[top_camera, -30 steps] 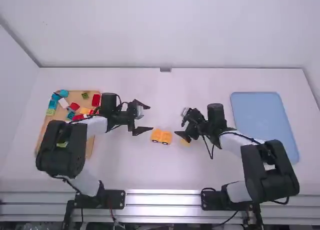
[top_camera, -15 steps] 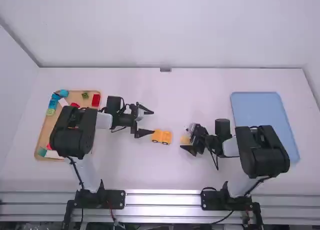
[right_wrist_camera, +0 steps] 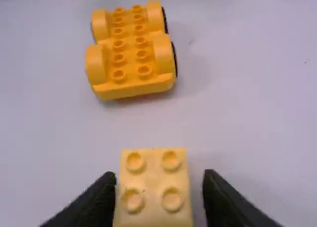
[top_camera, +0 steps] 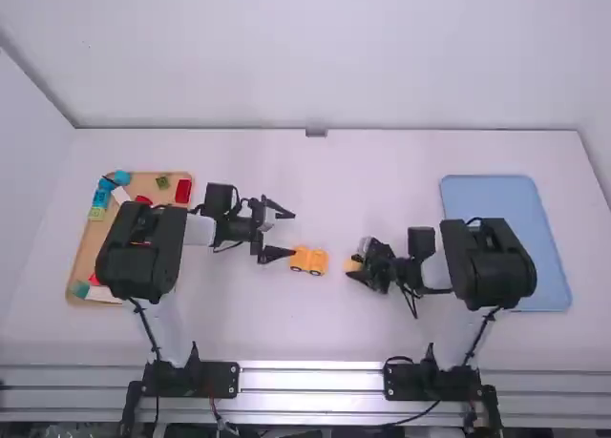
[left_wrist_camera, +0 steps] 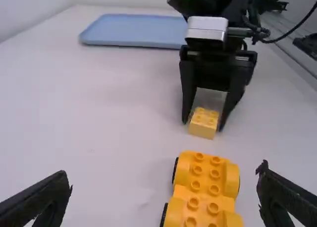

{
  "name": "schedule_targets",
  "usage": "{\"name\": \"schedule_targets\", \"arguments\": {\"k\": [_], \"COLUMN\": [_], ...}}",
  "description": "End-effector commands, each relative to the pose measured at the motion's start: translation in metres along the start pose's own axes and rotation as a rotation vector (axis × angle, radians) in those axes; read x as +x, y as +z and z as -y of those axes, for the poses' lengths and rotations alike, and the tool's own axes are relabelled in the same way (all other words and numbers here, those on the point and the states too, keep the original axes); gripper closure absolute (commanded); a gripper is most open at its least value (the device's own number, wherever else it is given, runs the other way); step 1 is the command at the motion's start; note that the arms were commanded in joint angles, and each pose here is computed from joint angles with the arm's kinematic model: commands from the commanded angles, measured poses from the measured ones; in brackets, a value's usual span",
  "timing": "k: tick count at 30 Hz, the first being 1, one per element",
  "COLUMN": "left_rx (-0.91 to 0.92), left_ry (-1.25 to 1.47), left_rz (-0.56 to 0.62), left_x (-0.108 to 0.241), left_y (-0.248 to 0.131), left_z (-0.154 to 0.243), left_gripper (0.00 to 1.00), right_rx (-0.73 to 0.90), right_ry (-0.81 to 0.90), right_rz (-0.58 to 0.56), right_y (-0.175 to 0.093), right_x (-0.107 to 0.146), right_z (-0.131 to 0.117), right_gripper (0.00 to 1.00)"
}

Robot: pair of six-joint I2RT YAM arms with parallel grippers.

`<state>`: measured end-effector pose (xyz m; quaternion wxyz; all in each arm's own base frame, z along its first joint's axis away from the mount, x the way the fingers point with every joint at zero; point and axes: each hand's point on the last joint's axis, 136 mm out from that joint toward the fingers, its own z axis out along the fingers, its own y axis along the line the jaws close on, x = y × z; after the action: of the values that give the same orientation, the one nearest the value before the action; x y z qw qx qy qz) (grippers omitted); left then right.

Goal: Assemble lego blocks to make yellow taxi

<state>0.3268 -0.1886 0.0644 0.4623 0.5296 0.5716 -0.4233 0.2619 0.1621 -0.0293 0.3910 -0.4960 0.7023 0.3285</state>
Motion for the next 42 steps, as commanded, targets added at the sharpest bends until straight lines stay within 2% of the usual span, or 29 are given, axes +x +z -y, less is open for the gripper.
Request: {"name": "schedule_targets", "arguments": {"k": [1, 3, 6, 11, 17, 21, 27, 29, 31, 34, 37, 38, 42], "left_rx": [0.033, 0.017, 0.028, 0.052, 0.048, 0.036, 0.023, 0.024, 0.035, 0.045, 0.045, 0.045, 0.044], "left_ry": [-0.010, -0.013, 0.010, 0.061, 0.083, 0.107, 0.109, 0.104, 0.084, 0.078, 0.076, 0.078, 0.081], "left_rz": [0.019, -0.008, -0.022, -0.048, -0.169, -0.261, -0.295, -0.294, -0.295, -0.298, -0.300, -0.298, -0.298], "left_x": [0.001, 0.007, 0.014, 0.023, 0.041, 0.053, 0.064, 0.068, 0.075, 0.078, 0.079, 0.079, 0.079], "left_y": [0.004, 0.004, 0.008, 0.015, 0.031, 0.040, 0.042, 0.042, 0.043, 0.045, 0.046, 0.046, 0.046], "left_z": [0.010, 0.010, 0.019, 0.034, 0.038, 0.038, 0.036, 0.036, 0.039, 0.042, 0.042, 0.042, 0.041], "left_gripper": [0.02, 0.10, 0.12, 0.13, 0.13, 0.13, 0.13, 0.16, 0.24, 0.27, 0.34, 0.43, 0.53], "right_rx": [-0.008, -0.005, -0.004, 0.011, 0.039, 0.032, -0.020, -0.032, -0.027, -0.032, -0.057, -0.054, -0.030], "right_ry": [0.009, 0.007, 0.005, 0.007, -0.076, -0.140, -0.185, -0.198, -0.212, -0.208, -0.205, -0.206, -0.229], "right_rz": [-0.005, -0.001, 0.002, 0.043, 0.026, 0.017, 0.025, 0.028, 0.011, 0.002, -0.001, -0.018, -0.076], "right_y": [0.002, 0.001, -0.001, -0.007, -0.010, -0.006, 0.003, 0.006, 0.010, 0.012, 0.015, 0.017, 0.026], "right_x": [0.003, 0.003, 0.001, -0.022, -0.052, -0.070, -0.080, -0.083, -0.085, -0.087, -0.092, -0.094, -0.090], "right_z": [-0.001, 0.000, -0.002, 0.001, -0.001, -0.012, -0.026, -0.029, -0.029, -0.028, -0.031, -0.029, -0.021], "right_gripper": [0.68, 0.79, 0.85, 0.92, 0.93, 0.96, 0.98, 0.99, 0.99, 1.00, 1.00, 1.00, 1.00]}}
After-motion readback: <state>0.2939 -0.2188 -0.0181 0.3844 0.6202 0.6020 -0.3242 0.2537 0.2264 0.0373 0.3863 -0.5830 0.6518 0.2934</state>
